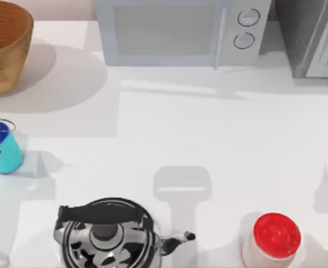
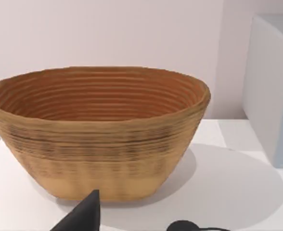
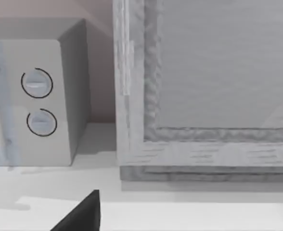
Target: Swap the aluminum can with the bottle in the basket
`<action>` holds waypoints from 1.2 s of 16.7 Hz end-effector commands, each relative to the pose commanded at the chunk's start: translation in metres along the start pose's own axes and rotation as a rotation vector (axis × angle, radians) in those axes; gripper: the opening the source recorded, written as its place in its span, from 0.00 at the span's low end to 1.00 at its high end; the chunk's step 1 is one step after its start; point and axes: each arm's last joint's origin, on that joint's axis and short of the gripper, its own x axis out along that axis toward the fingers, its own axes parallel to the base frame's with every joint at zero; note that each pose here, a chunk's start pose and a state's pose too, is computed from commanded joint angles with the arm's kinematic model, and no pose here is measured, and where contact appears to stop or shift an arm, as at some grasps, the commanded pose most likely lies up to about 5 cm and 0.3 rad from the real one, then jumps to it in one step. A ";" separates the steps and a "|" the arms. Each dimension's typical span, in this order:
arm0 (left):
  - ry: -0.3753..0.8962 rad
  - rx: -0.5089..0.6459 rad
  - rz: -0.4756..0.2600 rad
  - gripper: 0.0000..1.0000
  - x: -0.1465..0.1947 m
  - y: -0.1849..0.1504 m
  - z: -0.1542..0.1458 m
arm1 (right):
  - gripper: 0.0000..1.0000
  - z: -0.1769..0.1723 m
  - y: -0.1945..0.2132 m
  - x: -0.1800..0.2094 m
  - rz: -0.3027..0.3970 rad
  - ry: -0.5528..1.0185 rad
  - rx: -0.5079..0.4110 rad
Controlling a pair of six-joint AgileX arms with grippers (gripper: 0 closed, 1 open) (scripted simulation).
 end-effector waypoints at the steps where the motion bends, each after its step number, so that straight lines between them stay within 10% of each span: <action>1: 0.027 0.003 0.003 1.00 0.002 0.001 0.012 | 1.00 0.000 0.000 0.000 0.000 0.000 0.000; 12: 0.572 0.023 -0.002 1.00 0.145 0.027 0.139 | 1.00 0.000 0.000 0.000 0.000 0.000 0.000; 20: 0.995 -0.007 -0.039 1.00 0.317 0.068 0.097 | 1.00 0.000 0.000 0.000 0.000 0.000 0.000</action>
